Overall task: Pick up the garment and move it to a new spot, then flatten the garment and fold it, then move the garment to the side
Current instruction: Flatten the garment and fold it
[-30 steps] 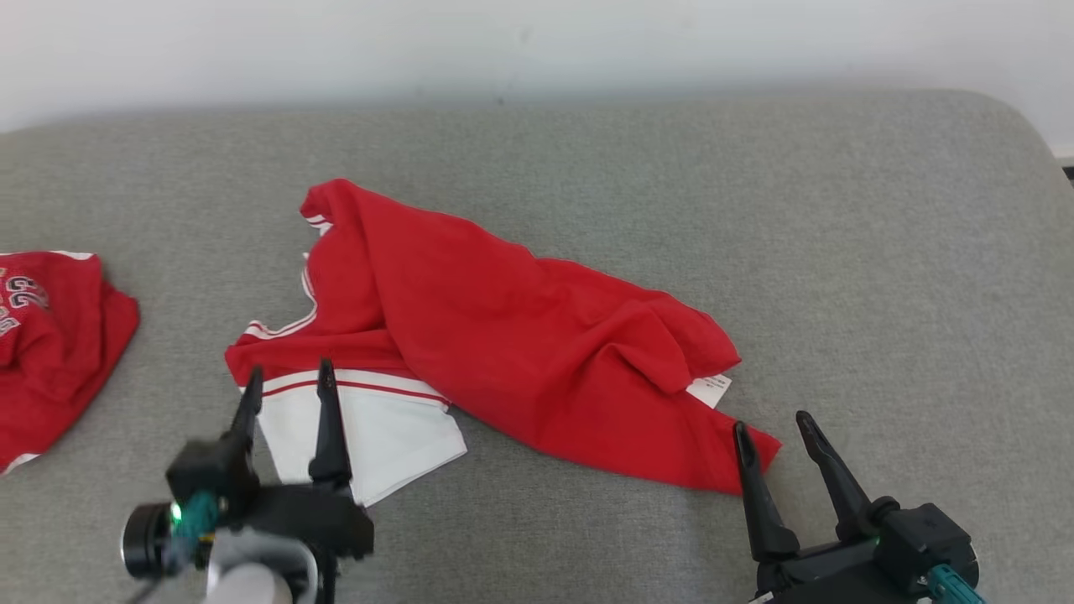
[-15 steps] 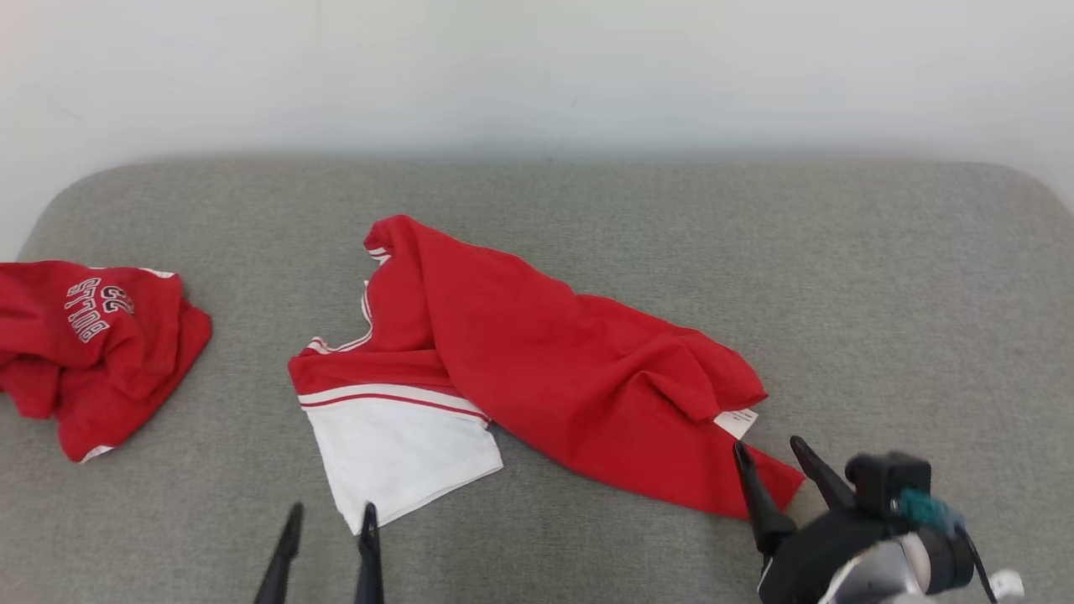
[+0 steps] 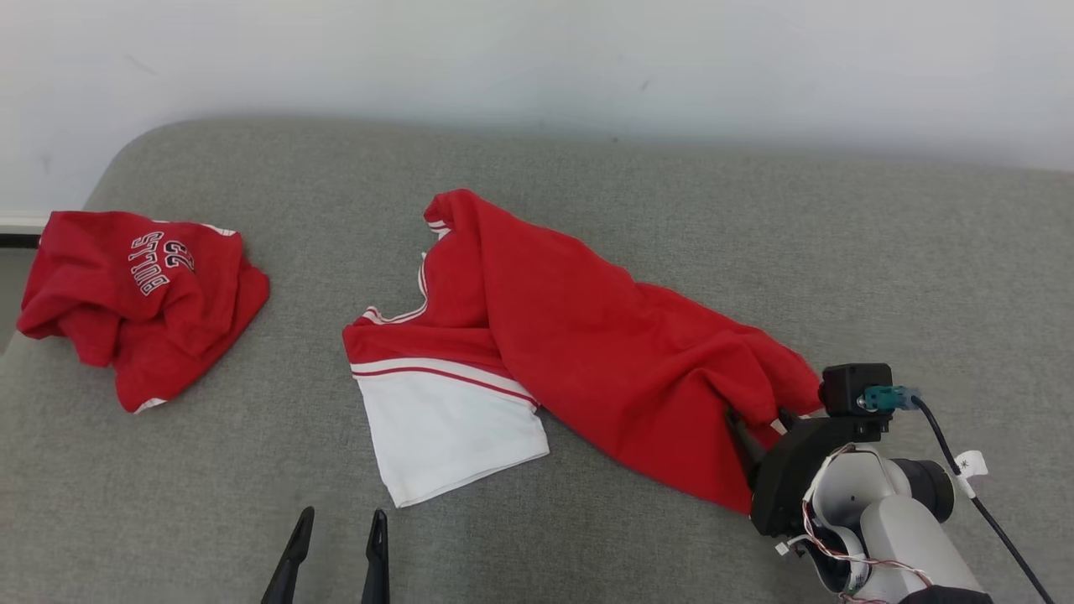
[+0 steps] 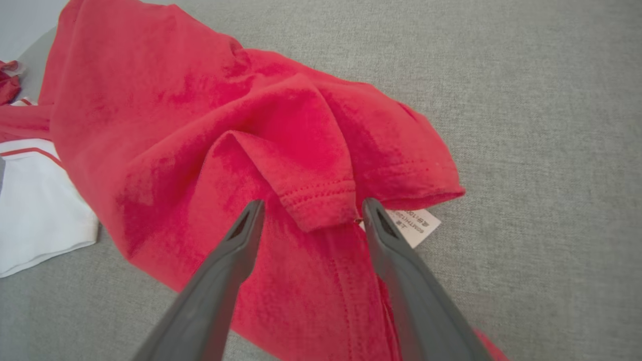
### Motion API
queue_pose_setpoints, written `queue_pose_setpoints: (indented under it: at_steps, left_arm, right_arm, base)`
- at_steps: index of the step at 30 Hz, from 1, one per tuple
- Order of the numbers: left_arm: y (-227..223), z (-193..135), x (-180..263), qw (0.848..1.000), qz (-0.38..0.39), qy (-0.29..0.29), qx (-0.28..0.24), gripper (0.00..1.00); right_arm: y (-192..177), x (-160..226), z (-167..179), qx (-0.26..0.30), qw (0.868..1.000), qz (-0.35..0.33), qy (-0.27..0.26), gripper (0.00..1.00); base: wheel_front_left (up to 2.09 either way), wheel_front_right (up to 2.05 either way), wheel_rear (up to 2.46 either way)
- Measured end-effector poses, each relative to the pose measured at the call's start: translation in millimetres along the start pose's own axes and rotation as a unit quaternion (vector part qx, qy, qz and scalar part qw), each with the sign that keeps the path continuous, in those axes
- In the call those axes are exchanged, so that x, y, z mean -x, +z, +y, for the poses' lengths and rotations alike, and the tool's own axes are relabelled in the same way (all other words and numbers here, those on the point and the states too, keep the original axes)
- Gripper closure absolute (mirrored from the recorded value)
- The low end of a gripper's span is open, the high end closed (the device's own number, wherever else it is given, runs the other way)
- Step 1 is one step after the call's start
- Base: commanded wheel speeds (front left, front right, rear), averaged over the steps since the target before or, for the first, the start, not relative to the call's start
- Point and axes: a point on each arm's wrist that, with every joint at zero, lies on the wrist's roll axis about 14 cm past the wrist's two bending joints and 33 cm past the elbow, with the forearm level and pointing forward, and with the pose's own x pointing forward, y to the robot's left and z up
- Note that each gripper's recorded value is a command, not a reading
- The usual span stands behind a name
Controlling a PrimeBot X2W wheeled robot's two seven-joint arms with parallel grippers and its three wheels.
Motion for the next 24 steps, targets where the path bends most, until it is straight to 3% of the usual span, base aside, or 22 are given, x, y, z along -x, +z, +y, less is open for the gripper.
queue_pose_setpoints:
  at_steps: [4,5,7,8,12,14,15,17,24]
  left_arm:
    - [-0.5,9.5,-1.8,1.000,0.001,0.015,-0.002,0.00]
    - [-1.2,11.6,-1.8,1.000,0.002,0.018,-0.002,0.00]
    - [-2.3,12.8,-1.6,1.000,0.004,0.020,-0.002,0.00]
    - [-3.1,13.5,-1.6,1.000,0.006,0.020,-0.002,0.00]
    - [-3.6,15.4,-2.5,1.000,0.006,0.026,0.002,0.00]
    - [-3.2,14.9,-3.6,1.000,0.005,0.027,0.005,0.00]
    - [-3.2,14.5,-4.1,1.000,0.005,0.027,0.006,0.00]
    - [-3.0,12.4,-5.9,1.000,0.004,0.024,0.009,0.00]
    - [0.9,4.4,-18.0,1.000,-0.004,0.012,0.017,0.00]
  right_arm:
    - [-5.7,-12.9,7.0,-0.003,1.000,0.014,0.011,0.00]
    - [-4.7,-15.4,8.6,-0.002,1.000,0.012,0.014,0.07]
    - [-3.0,-17.5,9.1,-0.001,1.000,0.006,0.014,0.50]
    - [-1.3,-19.3,8.9,0.002,1.000,0.002,0.013,0.64]
    - [6.1,-20.5,2.6,0.011,1.000,-0.016,0.003,0.68]
    - [11.1,-18.7,-0.4,0.016,1.000,-0.027,-0.002,0.90]
    - [13.7,-17.6,-2.5,0.016,0.999,-0.031,-0.005,0.95]
    - [19.9,-15.2,-6.6,0.022,0.999,-0.041,-0.012,1.00]
    - [68.3,-13.7,-18.8,0.029,0.994,-0.100,-0.031,1.00]
  base:
    - [0.00,0.00,0.00]
    - [0.00,0.00,0.00]
    - [0.00,0.00,0.00]
    - [0.00,0.00,0.00]
    - [0.00,0.00,0.00]
    - [0.00,0.00,0.00]
    - [0.00,0.00,0.00]
    - [0.00,0.00,0.00]
    - [0.00,0.00,0.00]
